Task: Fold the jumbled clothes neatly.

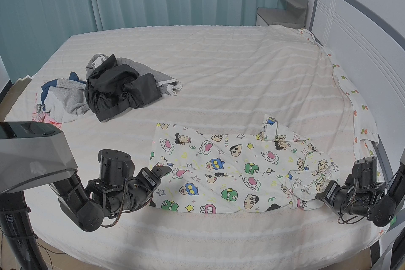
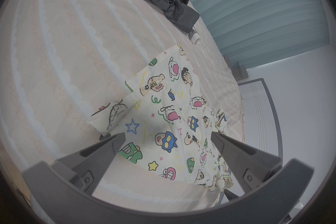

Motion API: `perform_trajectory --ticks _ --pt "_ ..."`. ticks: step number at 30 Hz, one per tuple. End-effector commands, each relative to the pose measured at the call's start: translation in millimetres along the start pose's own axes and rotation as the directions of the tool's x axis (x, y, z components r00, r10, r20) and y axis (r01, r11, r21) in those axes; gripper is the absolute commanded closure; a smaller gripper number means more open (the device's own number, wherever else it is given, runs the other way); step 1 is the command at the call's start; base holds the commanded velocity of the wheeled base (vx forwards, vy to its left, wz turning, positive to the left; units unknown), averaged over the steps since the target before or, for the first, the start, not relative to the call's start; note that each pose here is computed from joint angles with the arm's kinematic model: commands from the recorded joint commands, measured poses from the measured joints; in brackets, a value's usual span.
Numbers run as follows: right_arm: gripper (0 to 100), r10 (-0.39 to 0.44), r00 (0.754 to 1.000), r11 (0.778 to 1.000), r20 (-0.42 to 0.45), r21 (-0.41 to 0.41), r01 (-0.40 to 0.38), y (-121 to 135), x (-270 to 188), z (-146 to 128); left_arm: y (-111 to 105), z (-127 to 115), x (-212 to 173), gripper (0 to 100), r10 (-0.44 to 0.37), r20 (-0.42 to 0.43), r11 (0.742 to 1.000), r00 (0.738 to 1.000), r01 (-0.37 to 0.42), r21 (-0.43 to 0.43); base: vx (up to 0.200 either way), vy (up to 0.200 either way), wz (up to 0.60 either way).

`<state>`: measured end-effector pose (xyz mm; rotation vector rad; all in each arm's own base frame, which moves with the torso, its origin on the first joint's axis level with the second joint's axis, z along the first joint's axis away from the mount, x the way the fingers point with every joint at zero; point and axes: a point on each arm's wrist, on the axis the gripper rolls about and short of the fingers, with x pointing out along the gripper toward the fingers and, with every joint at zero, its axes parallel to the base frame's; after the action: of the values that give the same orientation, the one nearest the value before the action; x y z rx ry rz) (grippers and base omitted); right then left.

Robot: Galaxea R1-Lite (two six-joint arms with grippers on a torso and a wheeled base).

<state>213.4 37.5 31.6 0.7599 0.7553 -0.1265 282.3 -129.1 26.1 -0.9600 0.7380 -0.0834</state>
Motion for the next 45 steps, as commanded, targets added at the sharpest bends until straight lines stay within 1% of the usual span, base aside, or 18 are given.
perform_trajectory --ticks 1,6,9,10,13,14,17,20,21,22,26,27,28,29,30,36,41,45 --pt "100 0.0 1.0 1.0 -0.003 0.0 0.0 -0.4 -1.0 -1.4 -0.2 0.1 0.0 0 -0.001 0.0 1.0 1.0 0.001 0.0 0.0 0.0 0.0" --pt "100 -0.012 1.0 1.0 -0.018 0.001 0.012 -3.5 -3.9 -5.6 0.2 0.0 0.2 0 0.0 0.0 1.0 1.0 0.0 0.0 0.0 0.0 0.0" --pt "100 -0.019 1.0 0.999 -0.024 0.03 0.019 -5.1 -4.5 -7.0 0.2 0.0 0.2 0 0.0 0.0 1.0 1.0 0.0 0.0 0.0 0.0 0.0" --pt "0 -0.025 0.999 0.999 -0.031 0.035 0.026 -6.5 -5.2 -8.6 -0.2 0.1 0.4 0 -0.002 -0.001 1.0 1.0 0.002 0.0 0.0 0.0 0.0" --pt "0 -0.029 0.999 0.999 -0.04 0.034 0.03 -8.6 -7.9 -11.8 0.2 0.0 0.7 0 0.0 0.0 1.0 1.0 0.0 0.0 0.0 0.0 0.0" --pt "0 -0.019 0.999 0.999 -0.039 0.027 0.02 -8.3 -10.6 -13.9 0.2 0.0 0.7 0 0.0 0.0 1.0 1.0 0.0 0.0 0.0 0.0 0.0" --pt "0 0.011 1.0 1.0 -0.012 0.025 -0.011 -8.1 -18.2 -13.8 0.5 -0.2 0.5 0 0.002 -0.001 1.0 1.0 -0.002 0.0 0.0 0.0 0.0" --pt "0 0.078 0.996 0.997 0.049 0.017 -0.079 -3.8 -31.1 -9.6 0.2 0.0 0.7 0 0.0 0.0 1.0 1.0 0.0 0.0 0.0 0.0 0.0" --pt "0 0.084 0.995 0.996 0.056 0.018 -0.086 -3.0 -31.9 -8.6 0.2 0.0 0.7 0 0.0 0.0 1.0 1.0 0.0 0.0 0.0 0.0 0.0" --pt "0 0.112 0.99 0.993 0.084 0.012 -0.113 0.9 -35.5 -4.5 0.2 0.0 0.7 0 0.0 0.0 1.0 1.0 0.0 0.0 0.0 0.0 0.0" --pt "0 0.196 0.97 0.981 0.143 -0.028 -0.194 16.1 -43.0 5.9 0.2 0.0 0.2 0 0.001 0.001 1.0 1.0 -0.001 0.0 0.0 0.0 0.0" --pt "0 0.214 0.965 0.977 0.152 -0.033 -0.211 19.6 -44.1 8.0 0.2 0.0 0.2 0 0.001 0.001 1.0 1.0 -0.001 0.0 0.0 0.0 0.0" --pt "0 0.214 0.965 0.977 0.152 -0.033 -0.211 19.6 -44.1 8.0 0.2 0.0 0.2 0 0.001 0.001 1.0 1.0 -0.001 0.0 0.0 0.0 0.0" --pt "0 0.238 0.958 0.971 0.162 -0.043 -0.234 26.2 -44.2 11.1 0.5 -0.2 0.1 0 0.002 0.0 1.0 1.0 -0.002 0.0 0.0 0.0 0.0" --pt "0 0.246 0.956 0.969 0.161 -0.047 -0.242 29.7 -43.3 12.4 0.2 0.0 0.2 0 0.001 0.001 1.0 1.0 -0.001 0.0 0.0 0.0 0.0" --pt "0 0.229 0.966 0.973 0.121 -0.047 -0.225 38.2 -29.8 14.9 0.5 -0.2 0.5 0 0.002 0.0 1.0 1.0 -0.002 0.001 0.0 0.0 0.0" --pt "0 0.183 0.978 0.983 0.097 -0.039 -0.18 36.9 -8.6 15.4 0.8 0.3 0.5 0 0.004 0.003 1.0 1.0 -0.004 0.001 0.0 0.0 0.0" --pt "0 0.151 0.985 0.988 0.079 -0.03 -0.149 38.0 18.2 18.1 0.9 -0.3 0.4 0 0.004 0.001 1.0 1.0 -0.004 0.001 0.0 0.0 0.0"
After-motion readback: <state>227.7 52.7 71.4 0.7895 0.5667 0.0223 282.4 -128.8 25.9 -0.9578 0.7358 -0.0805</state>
